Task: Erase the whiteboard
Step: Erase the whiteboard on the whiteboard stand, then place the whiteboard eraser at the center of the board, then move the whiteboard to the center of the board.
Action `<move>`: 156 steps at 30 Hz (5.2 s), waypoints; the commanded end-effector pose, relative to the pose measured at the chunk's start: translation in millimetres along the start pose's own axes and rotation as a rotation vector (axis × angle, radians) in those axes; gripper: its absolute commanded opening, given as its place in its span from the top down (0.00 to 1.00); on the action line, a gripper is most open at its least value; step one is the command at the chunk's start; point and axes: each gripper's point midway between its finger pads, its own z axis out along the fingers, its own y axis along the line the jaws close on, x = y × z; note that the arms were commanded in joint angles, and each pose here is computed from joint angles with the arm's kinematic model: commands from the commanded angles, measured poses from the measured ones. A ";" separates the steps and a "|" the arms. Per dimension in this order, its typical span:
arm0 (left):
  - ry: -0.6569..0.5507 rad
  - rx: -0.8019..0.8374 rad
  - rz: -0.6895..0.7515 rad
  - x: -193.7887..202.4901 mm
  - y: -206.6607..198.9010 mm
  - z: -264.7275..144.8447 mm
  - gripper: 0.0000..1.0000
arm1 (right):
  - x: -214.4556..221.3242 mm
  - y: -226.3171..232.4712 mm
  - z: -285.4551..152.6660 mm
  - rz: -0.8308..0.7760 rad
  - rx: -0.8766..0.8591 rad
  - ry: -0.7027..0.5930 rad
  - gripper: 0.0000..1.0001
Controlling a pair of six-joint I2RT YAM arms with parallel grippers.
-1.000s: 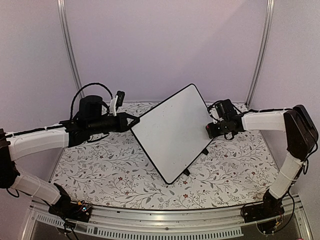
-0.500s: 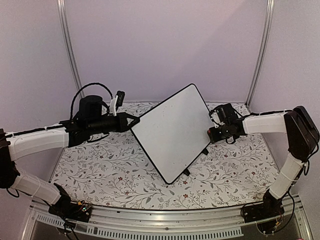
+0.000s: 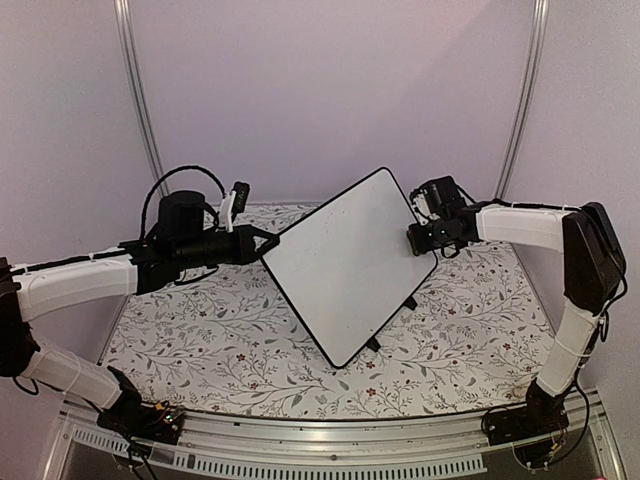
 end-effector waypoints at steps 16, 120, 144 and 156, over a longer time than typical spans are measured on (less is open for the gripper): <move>0.140 0.127 0.096 35.6 -25.1 4.1 1.00 | -21.2 -22.4 -37.1 0.087 0.087 -0.097 0.77; -0.070 0.051 0.089 -19.3 -8.6 -36.0 0.06 | 88.5 -48.6 -81.3 0.376 -0.139 -0.051 0.41; -0.209 -0.106 0.058 -41.3 22.2 -61.9 0.00 | 160.7 29.1 -54.6 -0.054 -0.098 0.212 0.46; -0.206 -0.096 0.052 -40.0 22.4 -60.9 0.00 | 163.0 47.7 -42.9 -0.095 -0.135 0.248 0.50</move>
